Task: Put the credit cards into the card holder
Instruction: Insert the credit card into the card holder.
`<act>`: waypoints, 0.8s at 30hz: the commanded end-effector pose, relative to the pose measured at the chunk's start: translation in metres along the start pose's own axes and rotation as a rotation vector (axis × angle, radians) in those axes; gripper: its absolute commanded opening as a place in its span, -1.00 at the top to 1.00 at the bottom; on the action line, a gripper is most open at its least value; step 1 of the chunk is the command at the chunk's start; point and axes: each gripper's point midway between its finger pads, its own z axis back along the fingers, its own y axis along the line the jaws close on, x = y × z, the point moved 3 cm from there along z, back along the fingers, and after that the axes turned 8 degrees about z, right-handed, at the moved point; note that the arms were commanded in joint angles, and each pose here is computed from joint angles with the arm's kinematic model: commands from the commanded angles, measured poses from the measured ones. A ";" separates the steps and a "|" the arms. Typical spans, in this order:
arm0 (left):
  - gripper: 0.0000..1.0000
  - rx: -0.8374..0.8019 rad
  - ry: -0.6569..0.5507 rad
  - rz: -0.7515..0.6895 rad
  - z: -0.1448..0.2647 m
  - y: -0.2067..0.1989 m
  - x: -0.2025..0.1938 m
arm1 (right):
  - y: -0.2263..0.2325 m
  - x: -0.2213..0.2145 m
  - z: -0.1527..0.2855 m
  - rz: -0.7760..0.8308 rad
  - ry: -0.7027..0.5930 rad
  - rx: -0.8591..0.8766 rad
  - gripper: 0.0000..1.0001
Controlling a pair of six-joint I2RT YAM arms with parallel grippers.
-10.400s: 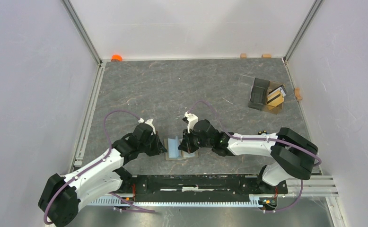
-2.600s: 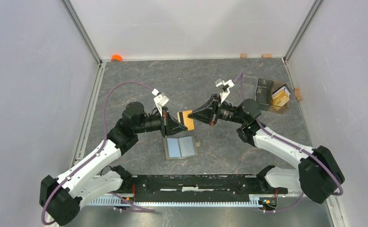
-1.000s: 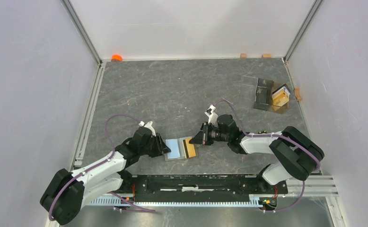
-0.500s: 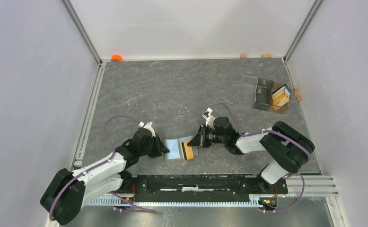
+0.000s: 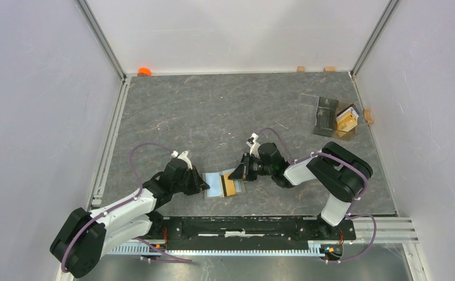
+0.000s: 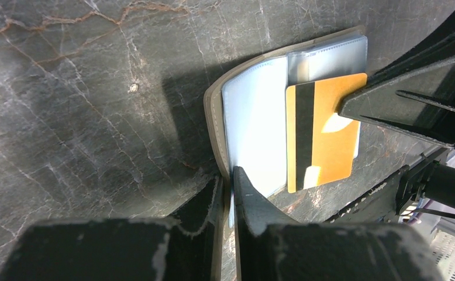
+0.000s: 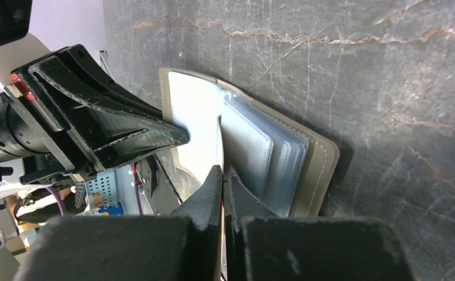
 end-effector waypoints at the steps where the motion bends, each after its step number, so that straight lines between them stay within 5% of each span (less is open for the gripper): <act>1: 0.72 0.030 -0.016 -0.001 -0.002 0.008 0.002 | 0.000 0.008 -0.009 0.026 -0.018 -0.001 1.00; 24: 0.75 0.026 -0.016 -0.007 -0.001 0.006 0.005 | -0.027 0.013 -0.022 0.105 0.002 -0.162 1.00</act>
